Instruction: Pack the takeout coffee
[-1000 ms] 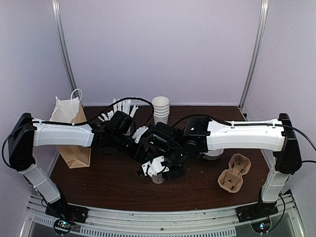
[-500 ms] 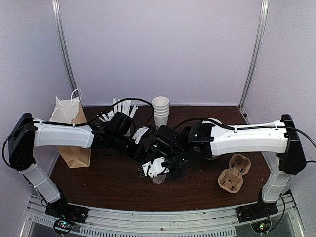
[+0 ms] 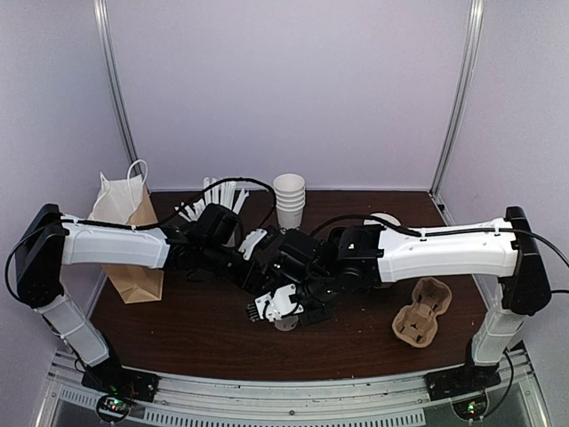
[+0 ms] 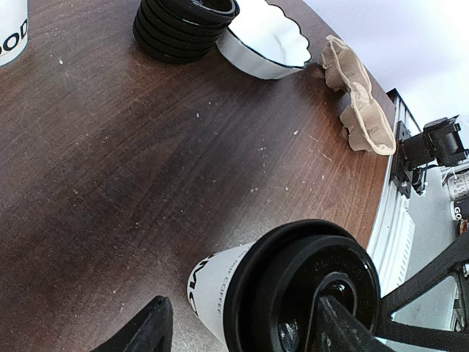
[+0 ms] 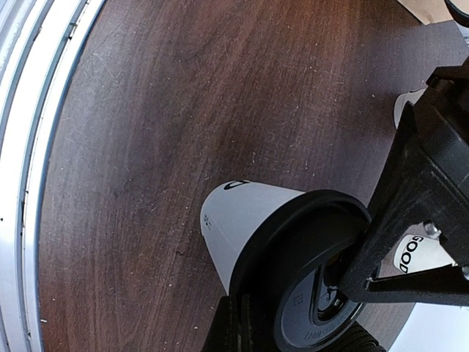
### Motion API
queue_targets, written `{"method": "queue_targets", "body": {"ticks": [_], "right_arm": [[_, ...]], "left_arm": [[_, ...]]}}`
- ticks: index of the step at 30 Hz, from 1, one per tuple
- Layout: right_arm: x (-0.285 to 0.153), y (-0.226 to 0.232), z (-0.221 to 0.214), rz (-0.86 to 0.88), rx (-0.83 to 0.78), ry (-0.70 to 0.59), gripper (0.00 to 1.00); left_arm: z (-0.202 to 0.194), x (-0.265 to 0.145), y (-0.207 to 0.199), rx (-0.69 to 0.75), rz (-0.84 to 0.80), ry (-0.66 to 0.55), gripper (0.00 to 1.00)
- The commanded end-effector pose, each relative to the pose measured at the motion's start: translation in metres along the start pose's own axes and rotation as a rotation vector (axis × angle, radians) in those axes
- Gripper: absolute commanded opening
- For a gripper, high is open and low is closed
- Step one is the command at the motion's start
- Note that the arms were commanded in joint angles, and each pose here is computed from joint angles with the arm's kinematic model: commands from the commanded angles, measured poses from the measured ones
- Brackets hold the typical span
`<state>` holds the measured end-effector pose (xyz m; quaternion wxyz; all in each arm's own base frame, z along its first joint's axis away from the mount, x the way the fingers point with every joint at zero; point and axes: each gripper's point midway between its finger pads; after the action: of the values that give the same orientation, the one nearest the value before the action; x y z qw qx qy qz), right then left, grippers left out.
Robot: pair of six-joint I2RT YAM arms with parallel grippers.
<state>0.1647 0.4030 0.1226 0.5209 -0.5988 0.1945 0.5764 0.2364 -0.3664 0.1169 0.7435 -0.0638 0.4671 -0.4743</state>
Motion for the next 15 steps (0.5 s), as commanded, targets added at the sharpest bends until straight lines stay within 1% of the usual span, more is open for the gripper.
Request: {"method": "queue_targets", "body": {"ticks": [1,3,5,10,11,13,14,15], "right_arm": [[0.065,0.076,-0.042,0.270,-0.020,0.199,0.00],[0.057,0.070,-0.036,0.249,-0.005,0.172,0.00],[0.038,0.058,-0.029,0.202,-0.013,0.134,0.00],[-0.037,0.021,-0.006,0.084,-0.022,0.005,0.00],[-0.050,0.013,-0.002,0.058,-0.026,-0.017,0.02],[-0.069,-0.004,0.005,0.001,-0.019,-0.052,0.15],[-0.078,-0.014,0.009,-0.026,-0.006,-0.068,0.19],[-0.084,-0.024,0.013,-0.047,0.010,-0.080,0.20]], "left_arm": [[-0.057,0.008,0.048,-0.079,0.169,0.154,0.69],[-0.053,0.006,0.044,-0.069,0.159,0.141,0.69],[-0.049,0.003,0.043,-0.065,0.162,0.129,0.69],[-0.049,0.005,0.041,-0.056,0.156,0.133,0.69],[-0.049,0.005,0.040,-0.049,0.154,0.134,0.69],[-0.046,0.004,0.042,-0.039,0.165,0.128,0.68],[-0.044,0.003,0.041,-0.033,0.169,0.125,0.68],[-0.043,0.002,0.041,-0.028,0.170,0.124,0.68]]}}
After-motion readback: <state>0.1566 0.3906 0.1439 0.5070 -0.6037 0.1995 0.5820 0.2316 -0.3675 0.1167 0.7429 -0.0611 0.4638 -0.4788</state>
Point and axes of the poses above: each gripper's point midway between its finger pads, its own x axis out along the fingers, its own y axis along the line the jaws close on, z = x × y, and after that the axes turned 6 degrees about -x, right-handed
